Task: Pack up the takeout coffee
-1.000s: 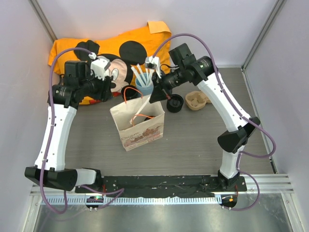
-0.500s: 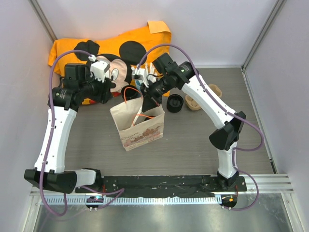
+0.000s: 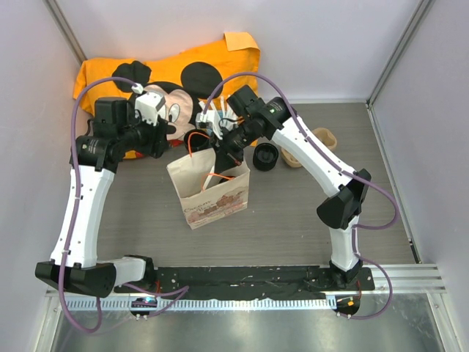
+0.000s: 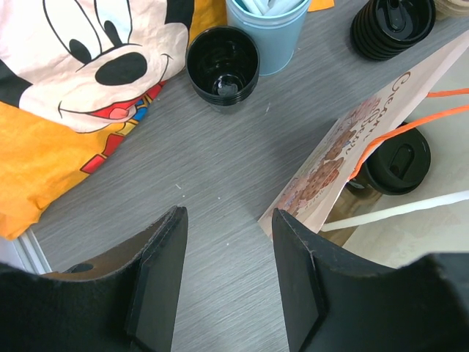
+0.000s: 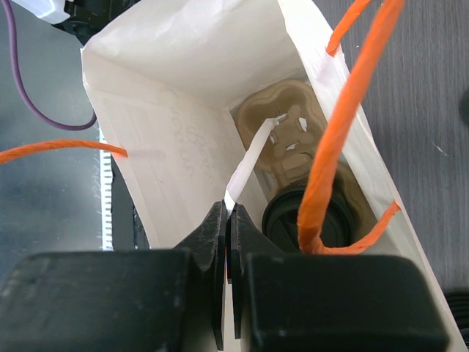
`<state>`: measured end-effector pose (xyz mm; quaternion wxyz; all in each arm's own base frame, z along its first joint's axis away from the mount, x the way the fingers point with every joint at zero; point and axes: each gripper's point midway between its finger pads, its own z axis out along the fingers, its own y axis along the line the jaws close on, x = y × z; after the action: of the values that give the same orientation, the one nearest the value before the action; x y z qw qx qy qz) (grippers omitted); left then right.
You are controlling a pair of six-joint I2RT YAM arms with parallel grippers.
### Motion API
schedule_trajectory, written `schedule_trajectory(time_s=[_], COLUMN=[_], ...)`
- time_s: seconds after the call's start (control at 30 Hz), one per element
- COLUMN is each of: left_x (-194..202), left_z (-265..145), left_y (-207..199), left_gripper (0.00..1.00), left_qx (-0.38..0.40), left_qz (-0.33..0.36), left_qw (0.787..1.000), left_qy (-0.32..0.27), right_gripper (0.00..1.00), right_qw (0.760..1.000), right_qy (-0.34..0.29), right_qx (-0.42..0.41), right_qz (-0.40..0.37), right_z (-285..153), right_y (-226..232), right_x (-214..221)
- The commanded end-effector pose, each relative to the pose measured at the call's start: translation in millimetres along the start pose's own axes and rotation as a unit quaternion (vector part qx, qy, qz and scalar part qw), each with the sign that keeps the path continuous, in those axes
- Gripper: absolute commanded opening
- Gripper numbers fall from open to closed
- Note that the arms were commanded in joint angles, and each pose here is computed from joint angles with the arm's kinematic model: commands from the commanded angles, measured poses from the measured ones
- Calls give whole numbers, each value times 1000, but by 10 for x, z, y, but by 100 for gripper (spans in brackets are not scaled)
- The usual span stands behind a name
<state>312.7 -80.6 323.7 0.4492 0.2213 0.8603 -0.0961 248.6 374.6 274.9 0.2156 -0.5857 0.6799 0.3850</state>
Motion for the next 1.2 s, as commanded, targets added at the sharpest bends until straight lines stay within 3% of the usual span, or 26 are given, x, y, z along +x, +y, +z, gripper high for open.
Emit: schedule_trajectory(time_s=[0.0,0.4,0.6,0.87,1.17], left_x=[-112,-103,-110,-110,-123], left_z=[-35,-24,-18,-29,-24], left_y=[4,-12,-14,-16,-23], left_gripper=[54,54,56,61,63], left_qx=[1,7,9,9,11], left_qz=[-3,-7,-7,-8,-8], left_qw=[1000,1000,1000,1000,999], left_qy=[-27,-28,-27,-28,-29], right_gripper=[1,4,27,42,69], right_qw=[1000,1000,999,999,996], right_qy=[5,15,15,0,-30], right_qx=[1,-3,3,13,41], right_qz=[-25,-22,-28,-43,-79], right_z=[37,162,136,0,-299], right_y=[0,-51,-50,26,137], right_x=[10,52,41,-66,-316])
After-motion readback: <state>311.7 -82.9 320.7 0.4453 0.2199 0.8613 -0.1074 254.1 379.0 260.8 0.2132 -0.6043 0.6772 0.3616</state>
